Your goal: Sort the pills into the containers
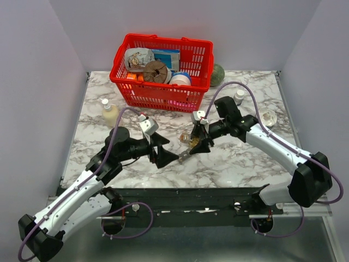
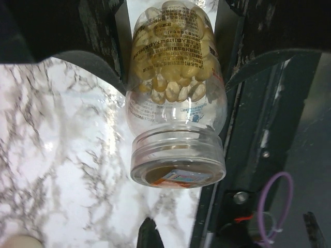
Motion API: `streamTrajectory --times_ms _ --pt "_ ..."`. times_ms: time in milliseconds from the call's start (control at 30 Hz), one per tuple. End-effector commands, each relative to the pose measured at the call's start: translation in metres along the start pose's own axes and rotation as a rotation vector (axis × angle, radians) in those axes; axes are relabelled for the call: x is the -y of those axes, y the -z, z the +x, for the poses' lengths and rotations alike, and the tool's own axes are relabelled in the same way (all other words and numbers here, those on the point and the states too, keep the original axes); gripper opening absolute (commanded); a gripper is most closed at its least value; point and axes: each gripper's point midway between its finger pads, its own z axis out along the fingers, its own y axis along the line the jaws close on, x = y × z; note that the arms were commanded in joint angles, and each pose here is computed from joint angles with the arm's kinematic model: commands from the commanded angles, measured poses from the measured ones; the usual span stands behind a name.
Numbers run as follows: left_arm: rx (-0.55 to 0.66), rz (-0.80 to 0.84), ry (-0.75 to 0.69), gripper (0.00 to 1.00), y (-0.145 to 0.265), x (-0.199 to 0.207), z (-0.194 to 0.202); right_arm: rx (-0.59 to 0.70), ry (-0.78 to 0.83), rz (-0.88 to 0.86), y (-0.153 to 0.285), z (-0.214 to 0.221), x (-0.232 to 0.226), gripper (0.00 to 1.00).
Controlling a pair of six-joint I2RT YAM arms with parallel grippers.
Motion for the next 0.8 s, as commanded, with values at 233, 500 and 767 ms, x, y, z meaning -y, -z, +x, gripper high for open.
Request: streamTrajectory --times_ms 233,500,767 --pt "0.009 0.331 -0.551 0.99 -0.012 0.032 0.012 0.046 0.01 -0.224 -0.003 -0.002 -0.033 0.09" --pt "0.008 0.283 -0.553 0.91 -0.036 0.029 -0.004 0.026 0.011 -0.224 -0.006 0.003 -0.033 0.09" --pt "-0.049 0.308 -0.525 0.77 -0.044 0.03 0.007 0.021 0.014 -0.222 -0.007 0.003 -0.033 0.09"
